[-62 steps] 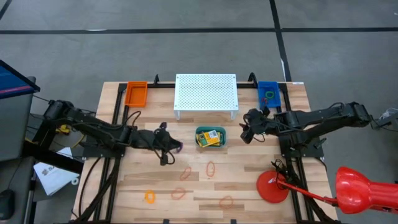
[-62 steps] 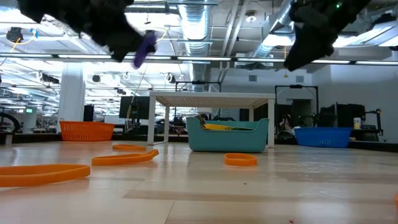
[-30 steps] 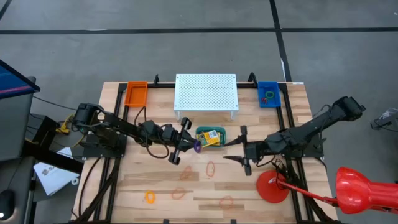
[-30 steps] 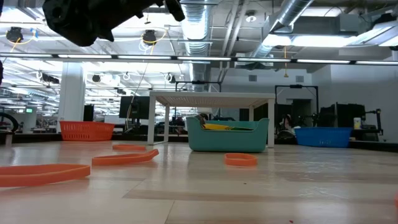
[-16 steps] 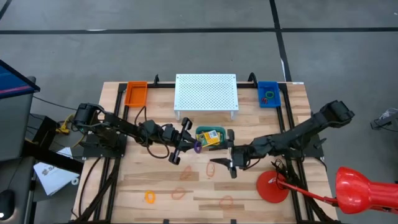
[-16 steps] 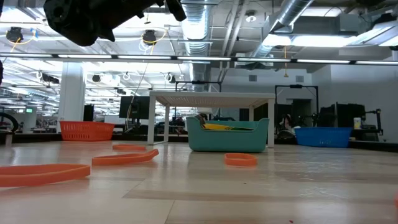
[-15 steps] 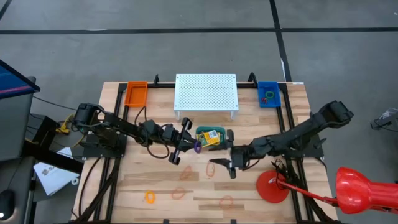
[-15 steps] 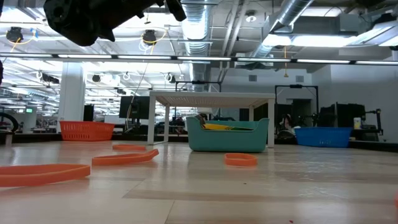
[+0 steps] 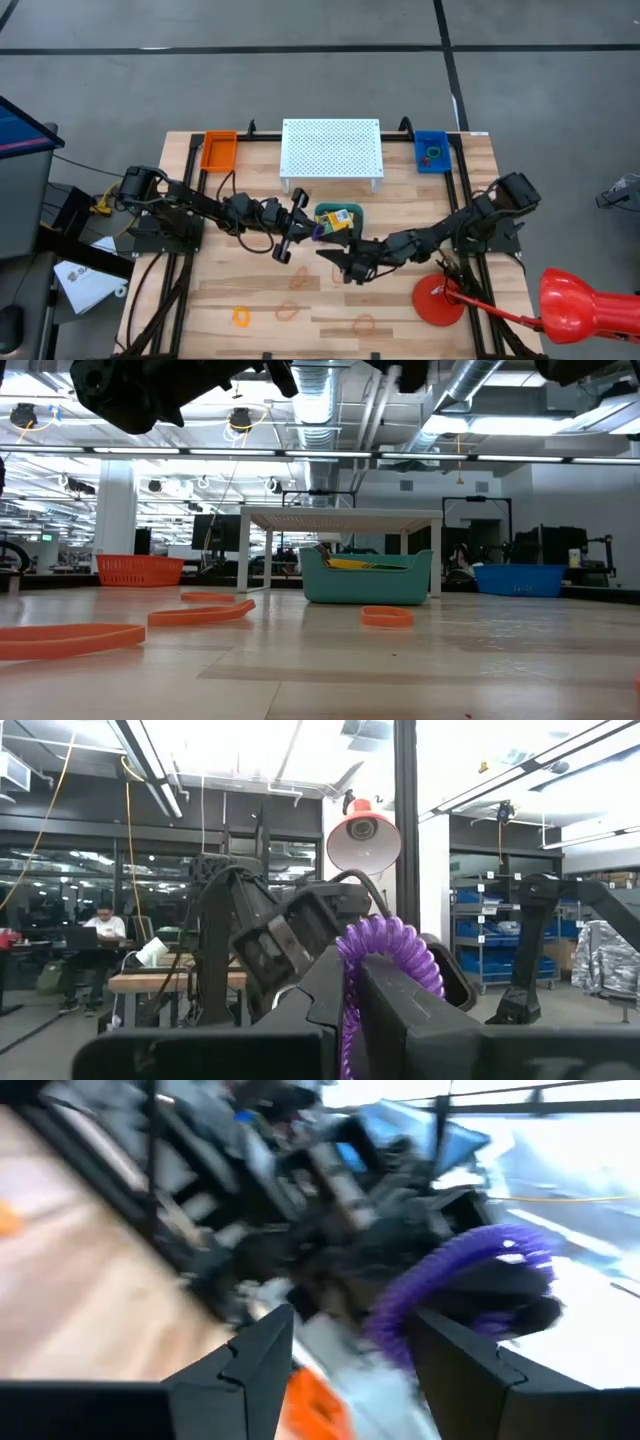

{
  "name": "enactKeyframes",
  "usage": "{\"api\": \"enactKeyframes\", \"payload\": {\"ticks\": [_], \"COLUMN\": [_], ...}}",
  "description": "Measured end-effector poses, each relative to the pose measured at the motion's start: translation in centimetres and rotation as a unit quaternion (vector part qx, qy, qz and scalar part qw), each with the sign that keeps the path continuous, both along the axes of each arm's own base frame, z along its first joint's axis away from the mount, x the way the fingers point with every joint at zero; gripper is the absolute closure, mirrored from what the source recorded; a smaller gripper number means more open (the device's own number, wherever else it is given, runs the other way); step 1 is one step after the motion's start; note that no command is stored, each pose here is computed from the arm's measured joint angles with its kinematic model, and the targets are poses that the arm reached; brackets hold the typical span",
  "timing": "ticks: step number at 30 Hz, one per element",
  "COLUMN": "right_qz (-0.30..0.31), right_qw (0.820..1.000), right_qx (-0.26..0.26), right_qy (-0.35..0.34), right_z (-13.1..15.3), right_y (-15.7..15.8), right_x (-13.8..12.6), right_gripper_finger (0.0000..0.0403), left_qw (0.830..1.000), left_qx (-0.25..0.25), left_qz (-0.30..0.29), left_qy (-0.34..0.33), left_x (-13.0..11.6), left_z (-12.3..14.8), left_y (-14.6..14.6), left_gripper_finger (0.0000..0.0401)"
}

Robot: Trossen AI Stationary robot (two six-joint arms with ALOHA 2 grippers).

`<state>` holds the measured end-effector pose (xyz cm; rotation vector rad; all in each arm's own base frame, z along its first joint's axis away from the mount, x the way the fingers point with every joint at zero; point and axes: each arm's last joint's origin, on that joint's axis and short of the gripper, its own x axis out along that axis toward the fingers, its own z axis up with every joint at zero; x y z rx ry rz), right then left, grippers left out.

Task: Pick & Place Office Desk Supplies
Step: Put the purple keychain into the blue bin

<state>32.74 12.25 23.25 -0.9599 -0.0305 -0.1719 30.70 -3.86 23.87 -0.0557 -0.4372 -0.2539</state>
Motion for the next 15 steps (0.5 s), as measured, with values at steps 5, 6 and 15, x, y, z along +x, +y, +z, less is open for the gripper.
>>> {"api": "enactKeyframes", "payload": {"ticks": [5, 6, 15], "right_qz": [-0.060, -0.064, -0.100], "right_qw": [0.996, 0.995, 0.991], "right_qx": [-0.046, -0.055, -0.064], "right_qy": [-0.048, -0.054, -0.067], "right_z": [-0.5, -0.6, -1.2], "right_y": [0.8, 1.0, 0.8], "right_x": [0.2, 0.2, 0.5], "right_gripper_finger": [0.0220, 0.0224, 0.0270], "left_qw": [1.000, 1.000, 1.000], "left_qx": [0.000, 0.000, -0.012], "left_qz": [-0.003, -0.003, -0.011], "left_qy": [-0.001, -0.001, -0.004], "left_x": [0.0, 0.0, -0.1], "left_z": [0.0, 0.0, 0.1], "left_y": [-0.2, -0.2, -0.5], "left_gripper_finger": [0.0391, 0.0391, 0.0391]}}
